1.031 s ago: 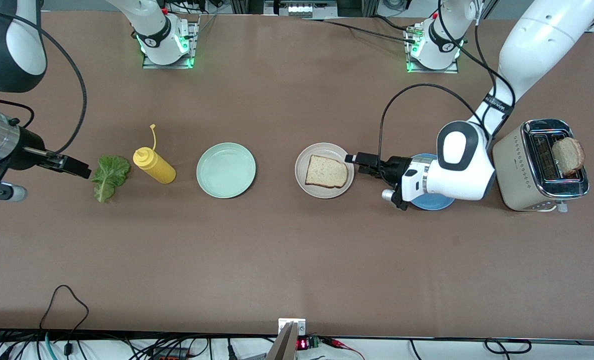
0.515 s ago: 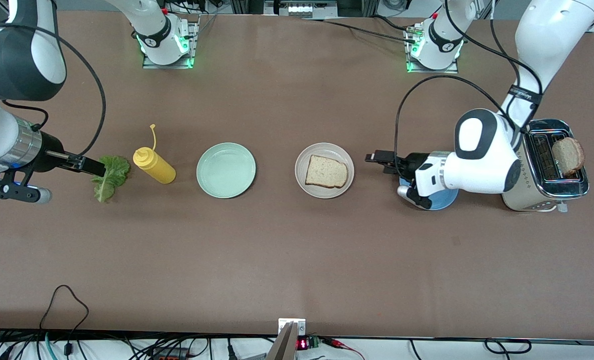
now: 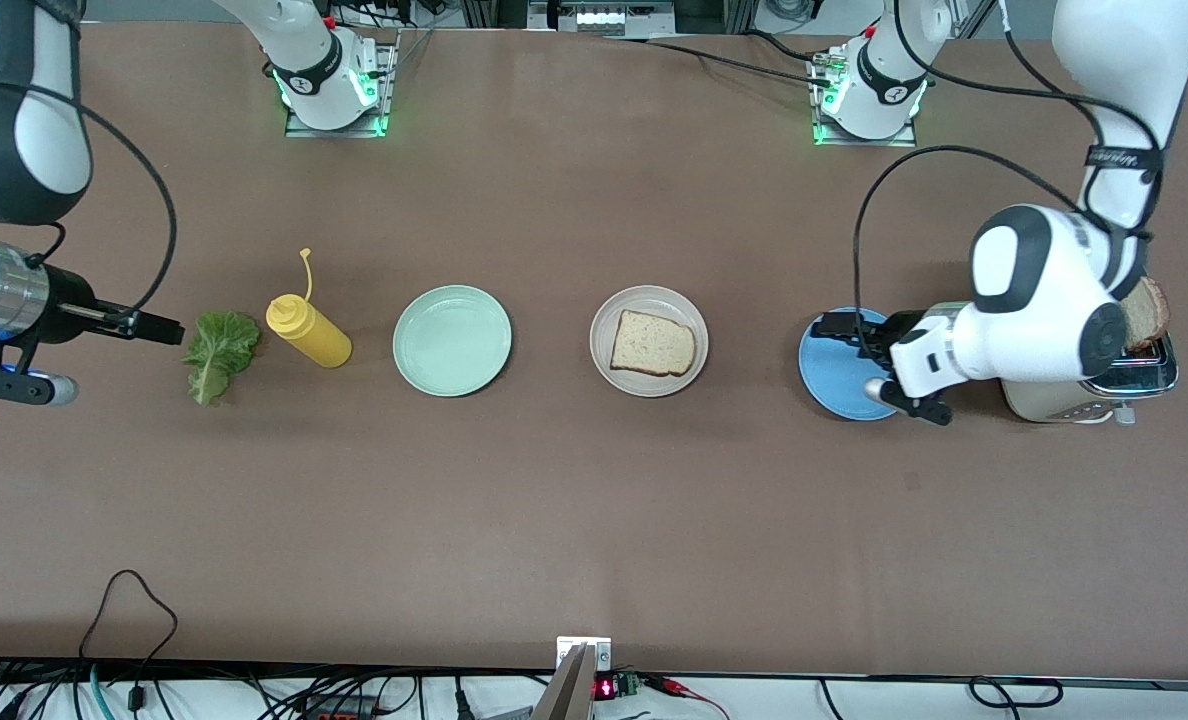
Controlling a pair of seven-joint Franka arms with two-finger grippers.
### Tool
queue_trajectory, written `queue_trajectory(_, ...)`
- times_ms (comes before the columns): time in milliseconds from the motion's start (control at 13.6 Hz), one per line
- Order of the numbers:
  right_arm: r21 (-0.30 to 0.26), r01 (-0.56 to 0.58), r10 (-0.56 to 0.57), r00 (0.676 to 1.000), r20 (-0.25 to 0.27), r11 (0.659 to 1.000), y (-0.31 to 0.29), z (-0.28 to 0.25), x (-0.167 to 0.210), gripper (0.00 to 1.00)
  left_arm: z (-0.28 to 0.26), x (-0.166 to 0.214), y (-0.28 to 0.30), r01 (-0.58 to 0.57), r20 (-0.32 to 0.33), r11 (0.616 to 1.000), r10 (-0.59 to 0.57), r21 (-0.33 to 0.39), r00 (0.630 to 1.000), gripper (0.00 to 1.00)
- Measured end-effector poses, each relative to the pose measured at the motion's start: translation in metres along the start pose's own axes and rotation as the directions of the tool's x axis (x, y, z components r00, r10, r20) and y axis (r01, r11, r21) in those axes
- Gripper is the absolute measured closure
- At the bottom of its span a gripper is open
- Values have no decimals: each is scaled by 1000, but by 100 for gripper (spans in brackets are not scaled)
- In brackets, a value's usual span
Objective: Make sandwich in beige plate with both arms
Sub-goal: 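Withdraw the left gripper back toward the toaster, then grasp the yellow squeeze bottle with the right gripper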
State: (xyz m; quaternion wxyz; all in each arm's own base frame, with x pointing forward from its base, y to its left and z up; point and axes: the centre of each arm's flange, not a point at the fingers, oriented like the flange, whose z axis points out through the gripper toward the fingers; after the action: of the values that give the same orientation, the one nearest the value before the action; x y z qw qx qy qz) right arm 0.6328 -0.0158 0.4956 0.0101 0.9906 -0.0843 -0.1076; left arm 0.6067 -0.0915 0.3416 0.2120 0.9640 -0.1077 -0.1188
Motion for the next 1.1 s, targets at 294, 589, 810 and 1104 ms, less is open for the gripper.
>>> queue_trajectory(294,14,93,-94,992,82,996,27,17,-4,0,-77,-21,-20,1,-71,973,16,231,997,0)
queue_trajectory(589,30,195,-198,972,128,980,22,33,-9,0,-153,-41,-26,23,-156,924,40,382,987,0)
queue_trajectory(810,74,339,-343,939,34,938,46,45,-12,0,-193,-60,-45,82,-209,918,1,387,978,0)
queue_trajectory(1104,197,592,-577,806,-135,781,126,95,-29,0,-239,-88,-27,205,-239,913,-124,352,963,0)
